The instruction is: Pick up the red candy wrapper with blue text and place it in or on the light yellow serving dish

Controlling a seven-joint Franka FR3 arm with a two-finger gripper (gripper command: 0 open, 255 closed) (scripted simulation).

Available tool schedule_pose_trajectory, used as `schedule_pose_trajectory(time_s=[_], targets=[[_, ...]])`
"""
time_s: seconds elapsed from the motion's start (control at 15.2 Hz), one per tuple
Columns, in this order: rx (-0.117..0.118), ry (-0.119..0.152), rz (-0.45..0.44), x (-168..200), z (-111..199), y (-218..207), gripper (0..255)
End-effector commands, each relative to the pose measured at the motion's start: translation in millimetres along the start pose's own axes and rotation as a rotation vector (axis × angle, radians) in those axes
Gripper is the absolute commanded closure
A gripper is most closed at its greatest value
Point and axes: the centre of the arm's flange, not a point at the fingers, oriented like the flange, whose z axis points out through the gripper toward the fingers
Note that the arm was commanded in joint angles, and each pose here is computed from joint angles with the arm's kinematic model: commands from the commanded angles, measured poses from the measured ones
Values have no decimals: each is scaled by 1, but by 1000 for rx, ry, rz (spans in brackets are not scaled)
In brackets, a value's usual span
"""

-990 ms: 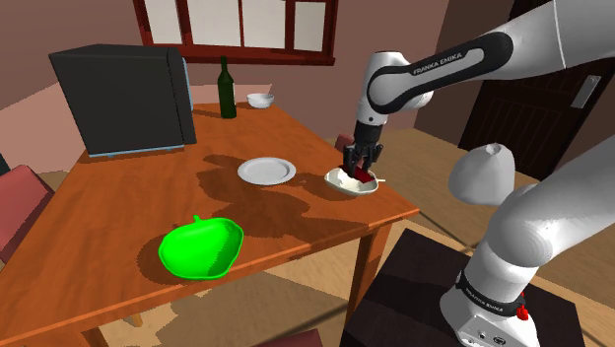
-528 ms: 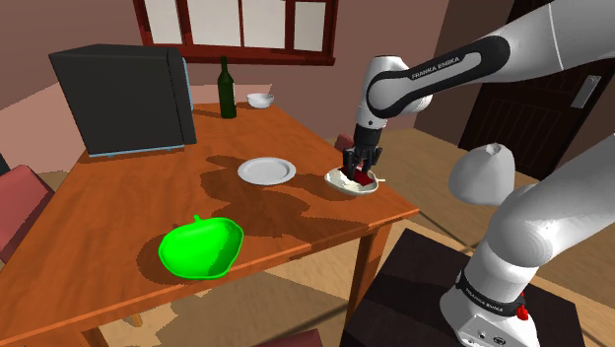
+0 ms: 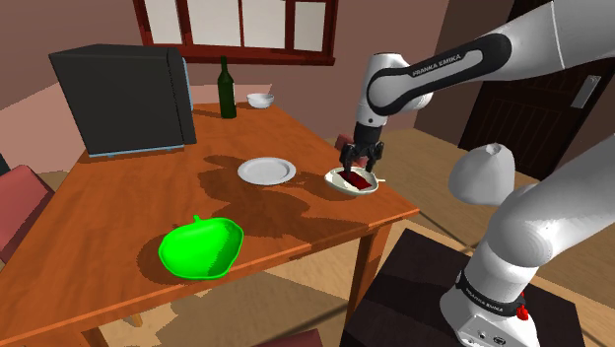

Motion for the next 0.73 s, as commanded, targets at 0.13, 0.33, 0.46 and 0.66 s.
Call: schedule_pose_trajectory(time_s=[0.13, 0.33, 0.46, 0.66], targets=[[0, -1, 0, -1, -44, 1, 0], [0, -1, 0, -1, -44, 1, 0], [0, -1, 0, -1, -44, 1, 0], [0, -1, 0, -1, -44, 1, 0]])
